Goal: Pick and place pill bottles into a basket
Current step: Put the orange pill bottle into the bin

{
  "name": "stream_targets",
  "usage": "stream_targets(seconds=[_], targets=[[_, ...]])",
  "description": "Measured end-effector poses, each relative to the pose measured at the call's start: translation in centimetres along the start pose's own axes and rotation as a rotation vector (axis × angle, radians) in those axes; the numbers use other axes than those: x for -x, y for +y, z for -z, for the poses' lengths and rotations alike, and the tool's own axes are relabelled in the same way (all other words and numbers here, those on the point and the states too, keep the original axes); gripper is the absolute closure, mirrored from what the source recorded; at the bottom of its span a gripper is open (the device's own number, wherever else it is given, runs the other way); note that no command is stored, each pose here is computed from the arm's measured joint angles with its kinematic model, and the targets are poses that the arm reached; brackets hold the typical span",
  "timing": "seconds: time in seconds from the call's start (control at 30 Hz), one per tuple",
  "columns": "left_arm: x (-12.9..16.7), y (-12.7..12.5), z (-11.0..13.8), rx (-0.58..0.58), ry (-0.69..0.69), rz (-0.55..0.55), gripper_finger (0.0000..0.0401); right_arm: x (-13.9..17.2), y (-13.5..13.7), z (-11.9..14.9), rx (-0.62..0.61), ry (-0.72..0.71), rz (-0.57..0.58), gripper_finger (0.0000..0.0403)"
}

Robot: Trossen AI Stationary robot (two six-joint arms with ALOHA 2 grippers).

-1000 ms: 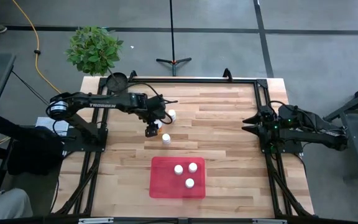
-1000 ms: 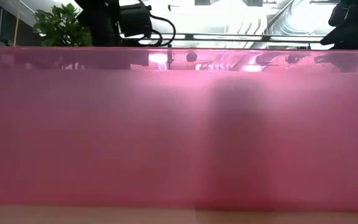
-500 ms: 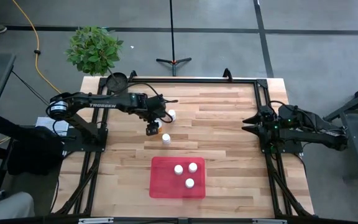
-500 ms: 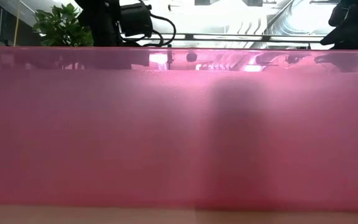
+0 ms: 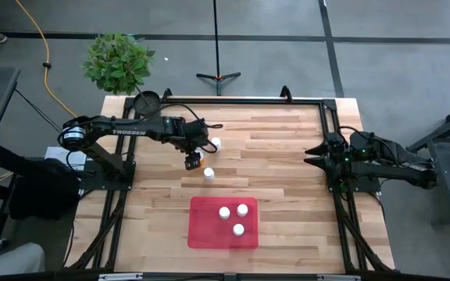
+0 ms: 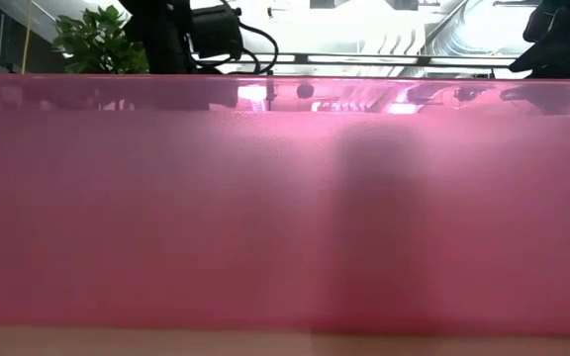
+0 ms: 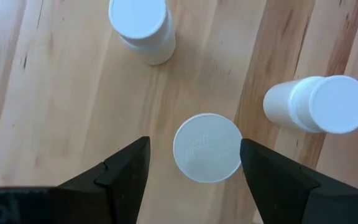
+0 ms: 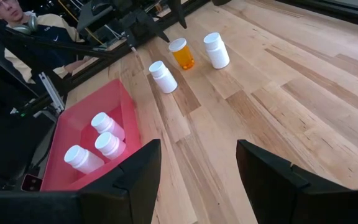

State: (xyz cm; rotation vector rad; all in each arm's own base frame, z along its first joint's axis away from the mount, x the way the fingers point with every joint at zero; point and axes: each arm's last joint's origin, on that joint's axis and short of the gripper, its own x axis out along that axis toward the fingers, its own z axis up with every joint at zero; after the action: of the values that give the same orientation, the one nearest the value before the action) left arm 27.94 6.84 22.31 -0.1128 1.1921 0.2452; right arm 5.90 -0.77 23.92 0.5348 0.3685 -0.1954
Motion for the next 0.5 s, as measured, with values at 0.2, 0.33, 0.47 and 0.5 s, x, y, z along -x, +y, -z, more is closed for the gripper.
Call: stream_targets(seconds=[0.2,0.33,0.47,0.5], targets=[[-0.01,-0.02,0.18,0.017,0.018,0.006,0.0116,0.00,0.00,0.00,0.000,0.000,0.000,0.0203],[0.00,-0.12,0.21,0.035,0.022,0.041,0.0116,0.00,0.00,0.00,0.000,0.000,0.000,0.0203],[0.01,-0.26,0.21,0.037,0.023,0.089,0.0116,0.00,0.00,0.00,0.000,0.000,0.000,0.0203],[0.01,-0.27,0.21,0.036,0.023,0.094,0.0116,0.00,0.00,0.00,0.000,0.000,0.000,0.0203]])
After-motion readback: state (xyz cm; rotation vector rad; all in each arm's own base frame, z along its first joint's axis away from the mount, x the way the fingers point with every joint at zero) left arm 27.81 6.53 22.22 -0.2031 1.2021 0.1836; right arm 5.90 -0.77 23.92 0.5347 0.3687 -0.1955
